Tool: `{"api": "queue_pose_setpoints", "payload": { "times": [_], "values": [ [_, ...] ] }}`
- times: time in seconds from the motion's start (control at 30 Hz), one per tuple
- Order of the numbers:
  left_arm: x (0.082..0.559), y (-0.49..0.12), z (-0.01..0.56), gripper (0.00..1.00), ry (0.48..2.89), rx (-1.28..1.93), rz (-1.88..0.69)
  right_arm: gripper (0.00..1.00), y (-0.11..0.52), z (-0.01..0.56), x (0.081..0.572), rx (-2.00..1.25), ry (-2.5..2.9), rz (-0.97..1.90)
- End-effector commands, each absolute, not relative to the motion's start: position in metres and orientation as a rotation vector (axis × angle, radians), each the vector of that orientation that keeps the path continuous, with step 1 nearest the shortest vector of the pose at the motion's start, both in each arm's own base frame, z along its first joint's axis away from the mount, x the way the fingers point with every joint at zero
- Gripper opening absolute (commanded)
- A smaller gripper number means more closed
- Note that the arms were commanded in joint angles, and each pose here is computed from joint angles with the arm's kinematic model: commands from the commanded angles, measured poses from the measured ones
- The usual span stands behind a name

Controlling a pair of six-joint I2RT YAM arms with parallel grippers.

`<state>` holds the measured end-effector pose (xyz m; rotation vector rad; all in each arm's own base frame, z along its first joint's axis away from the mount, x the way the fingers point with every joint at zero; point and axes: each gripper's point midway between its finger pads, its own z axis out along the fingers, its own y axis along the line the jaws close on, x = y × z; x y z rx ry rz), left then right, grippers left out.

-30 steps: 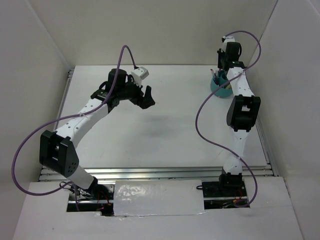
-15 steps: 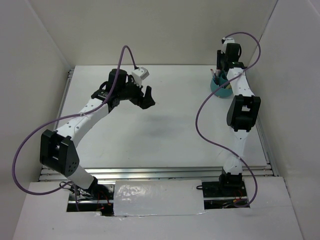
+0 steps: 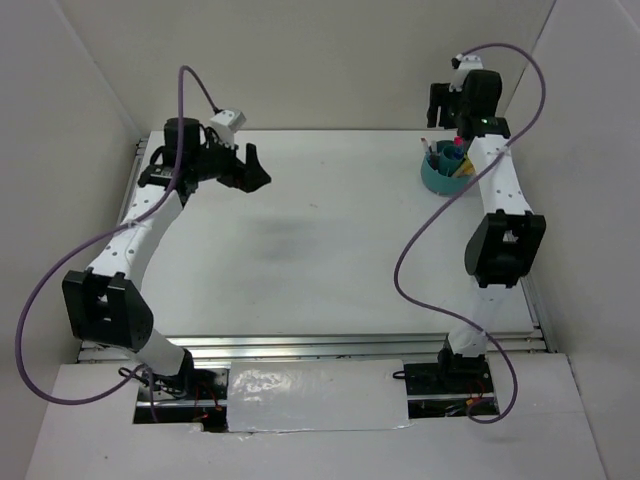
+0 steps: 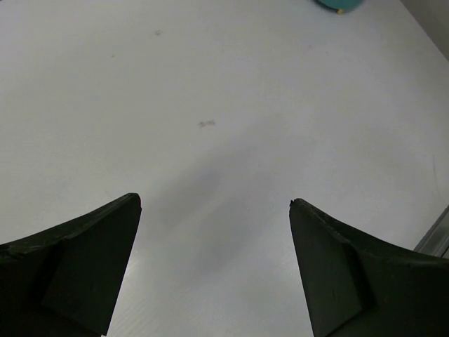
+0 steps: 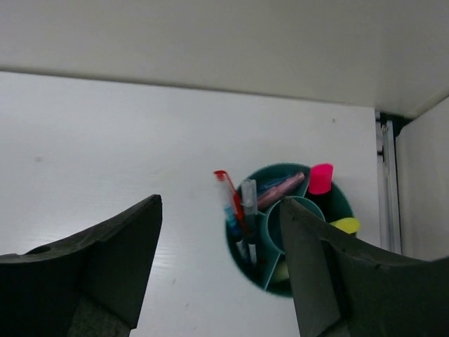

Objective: Sort the stationery into containers
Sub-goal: Reset both arms

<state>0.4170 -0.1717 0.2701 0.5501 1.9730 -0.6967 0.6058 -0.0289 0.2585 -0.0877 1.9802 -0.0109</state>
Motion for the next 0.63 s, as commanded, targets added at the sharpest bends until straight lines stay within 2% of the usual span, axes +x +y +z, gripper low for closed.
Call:
{"api": "queue_pose_setpoints", "payload": {
  "times": [0.0, 0.1, 0.17, 0.2, 0.23, 0.27, 0.33, 0.37, 0.4, 0.47, 0.6],
  "values": [
    [0.402, -0.146, 0.291, 0.99, 1.972, 0.480, -0.672, 0.75, 0.008, 0.407, 0.541, -0.146, 1.694, 0.096],
    [0.386, -0.117, 0.295, 0.99, 2.000, 0.400, -0.510, 0.81, 0.023, 0.432, 0.487, -0.195, 1.643, 0.148],
    [0.376, -0.097, 0.278, 0.99, 2.047, 0.362, -0.416, 0.84, 0.025, 0.447, 0.441, -0.206, 1.585, 0.141],
    [0.366, -0.090, 0.284, 0.99, 2.022, 0.354, -0.377, 0.85, 0.025, 0.418, 0.432, -0.208, 1.632, 0.150],
    [0.362, -0.085, 0.283, 0.99, 2.010, 0.349, -0.337, 0.88, 0.025, 0.443, 0.400, -0.219, 1.547, 0.127],
    [0.351, -0.075, 0.276, 0.99, 2.005, 0.362, -0.271, 0.90, 0.024, 0.441, 0.386, -0.233, 1.531, 0.109],
    [0.337, -0.068, 0.257, 0.99, 2.026, 0.372, -0.231, 0.96, 0.021, 0.417, 0.353, -0.241, 1.526, 0.078],
    [0.329, -0.065, 0.260, 0.99, 2.006, 0.371, -0.207, 0.98, 0.020, 0.380, 0.346, -0.242, 1.586, 0.079],
    [0.323, -0.062, 0.245, 0.99, 2.033, 0.378, -0.194, 1.00, 0.020, 0.387, 0.325, -0.255, 1.537, 0.055],
    [0.312, -0.057, 0.243, 0.99, 2.029, 0.368, -0.171, 1.00, 0.016, 0.344, 0.315, -0.245, 1.590, 0.047],
    [0.293, -0.048, 0.227, 0.99, 2.041, 0.359, -0.125, 1.00, 0.017, 0.329, 0.282, -0.271, 1.525, 0.015]
  ]
}}
